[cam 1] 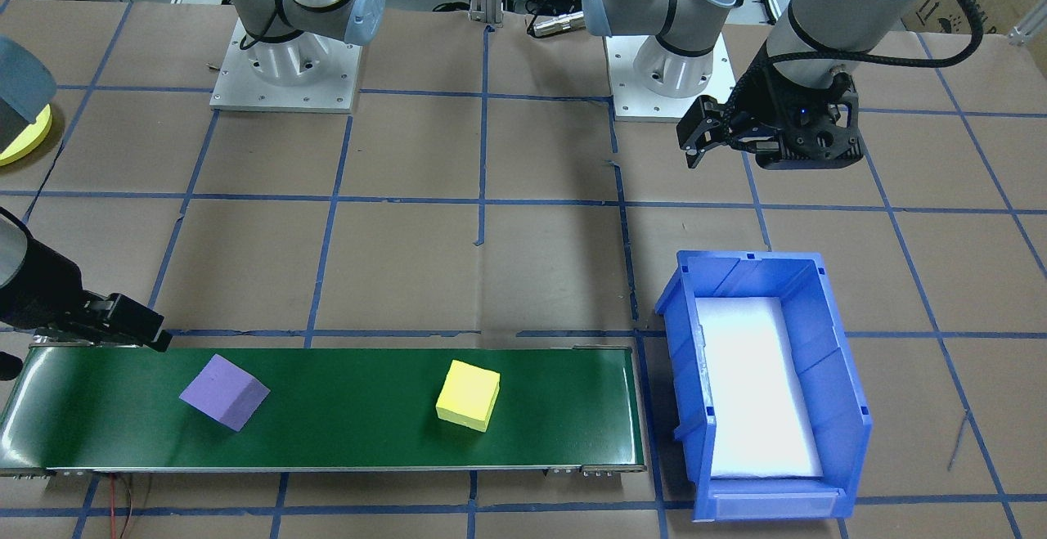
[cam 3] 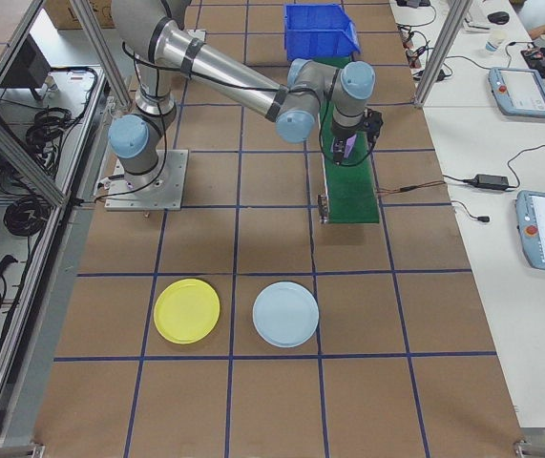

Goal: Move block left to right into plate

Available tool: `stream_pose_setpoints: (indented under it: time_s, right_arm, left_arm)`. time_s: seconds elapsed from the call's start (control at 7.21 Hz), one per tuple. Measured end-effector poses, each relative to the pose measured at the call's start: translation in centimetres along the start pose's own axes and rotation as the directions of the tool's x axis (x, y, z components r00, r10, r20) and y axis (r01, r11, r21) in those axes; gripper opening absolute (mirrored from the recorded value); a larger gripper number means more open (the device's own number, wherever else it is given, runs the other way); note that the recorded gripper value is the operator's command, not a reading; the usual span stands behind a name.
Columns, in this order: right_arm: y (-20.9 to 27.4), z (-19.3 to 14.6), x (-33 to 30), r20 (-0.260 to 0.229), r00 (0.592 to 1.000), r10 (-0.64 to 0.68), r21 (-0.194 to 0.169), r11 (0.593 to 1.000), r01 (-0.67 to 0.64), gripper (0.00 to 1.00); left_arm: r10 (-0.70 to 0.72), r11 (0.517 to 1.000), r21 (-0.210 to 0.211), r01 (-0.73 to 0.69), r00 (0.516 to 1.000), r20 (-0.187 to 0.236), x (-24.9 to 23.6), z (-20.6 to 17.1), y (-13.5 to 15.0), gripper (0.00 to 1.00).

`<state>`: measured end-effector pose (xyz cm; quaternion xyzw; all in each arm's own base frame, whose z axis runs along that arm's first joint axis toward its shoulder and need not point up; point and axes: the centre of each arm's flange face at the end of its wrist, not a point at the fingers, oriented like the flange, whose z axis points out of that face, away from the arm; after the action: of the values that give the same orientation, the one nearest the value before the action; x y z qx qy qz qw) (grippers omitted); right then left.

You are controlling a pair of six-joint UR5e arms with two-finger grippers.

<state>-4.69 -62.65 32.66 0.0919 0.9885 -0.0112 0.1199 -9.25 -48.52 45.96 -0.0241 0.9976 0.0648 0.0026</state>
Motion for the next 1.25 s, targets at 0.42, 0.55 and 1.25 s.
stream_pose_setpoints:
  time_s: [0.42,0.55,1.25]
  right_arm:
    - [-1.0,2.2,0.2,0.043,0.999,0.006,0.009,1.000,-0.007,1.00]
    - [-1.4,2.9,0.3,0.048,0.999,0.012,0.017,1.000,-0.013,1.00]
    - [-3.8,6.1,1.0,0.085,0.996,0.009,0.062,0.998,-0.014,0.97]
  left_arm:
    - [0.000,1.000,-0.001,0.000,1.000,-0.004,0.0,0.1,0.0,1.00]
    - [0.000,1.000,-0.002,0.000,1.000,-0.008,0.0,0.1,0.1,1.00]
    - [0.003,1.000,-0.003,-0.003,1.000,-0.016,-0.1,0.2,0.0,1.00]
